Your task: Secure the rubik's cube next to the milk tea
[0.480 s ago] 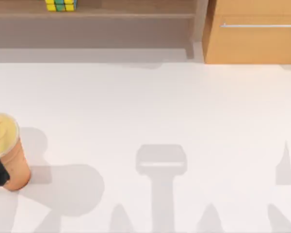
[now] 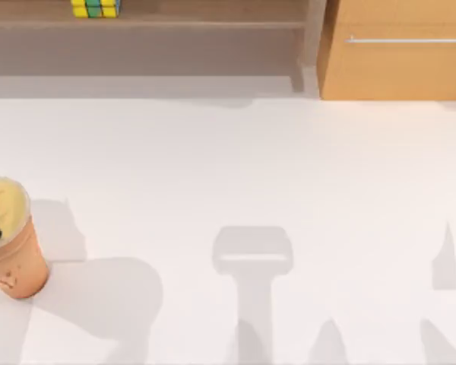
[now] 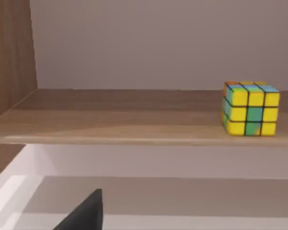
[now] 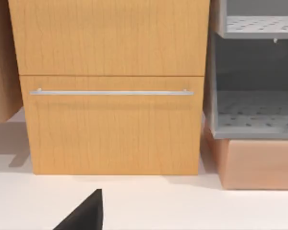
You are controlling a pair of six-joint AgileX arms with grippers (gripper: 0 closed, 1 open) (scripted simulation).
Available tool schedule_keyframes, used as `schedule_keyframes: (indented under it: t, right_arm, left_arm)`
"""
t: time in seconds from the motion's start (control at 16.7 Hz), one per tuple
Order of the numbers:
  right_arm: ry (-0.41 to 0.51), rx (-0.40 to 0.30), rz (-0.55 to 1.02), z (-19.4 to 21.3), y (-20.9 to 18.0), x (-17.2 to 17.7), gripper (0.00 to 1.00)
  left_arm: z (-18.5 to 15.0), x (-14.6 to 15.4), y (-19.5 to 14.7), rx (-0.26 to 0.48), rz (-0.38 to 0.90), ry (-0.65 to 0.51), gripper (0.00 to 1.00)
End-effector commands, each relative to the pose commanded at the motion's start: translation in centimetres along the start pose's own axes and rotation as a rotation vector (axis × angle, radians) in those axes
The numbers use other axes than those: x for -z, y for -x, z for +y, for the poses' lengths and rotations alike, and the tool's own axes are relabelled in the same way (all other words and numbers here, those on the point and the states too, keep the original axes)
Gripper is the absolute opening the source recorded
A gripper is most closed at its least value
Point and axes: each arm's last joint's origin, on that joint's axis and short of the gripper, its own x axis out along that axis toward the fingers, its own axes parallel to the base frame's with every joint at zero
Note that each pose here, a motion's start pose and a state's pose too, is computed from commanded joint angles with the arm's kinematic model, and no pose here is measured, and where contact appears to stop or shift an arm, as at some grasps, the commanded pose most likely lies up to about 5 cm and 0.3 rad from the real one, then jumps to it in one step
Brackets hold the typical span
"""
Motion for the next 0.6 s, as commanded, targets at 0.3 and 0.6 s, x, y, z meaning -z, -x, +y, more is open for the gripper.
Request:
schedule_keyframes:
  t: [0.3,0.6]
  right_arm:
    - [0.000,0.000,0.000,0.0,0.0,0.0,1.00]
    - [0.000,0.000,0.000,0.0,0.0,0.0,1.00]
  left_arm:
    - [-1.0,-4.8,-6.0,-0.007,-0.037,0.013,1.00]
    - [-3.7,-3.1,-16.3,-0.006,0.030,0.017,1.00]
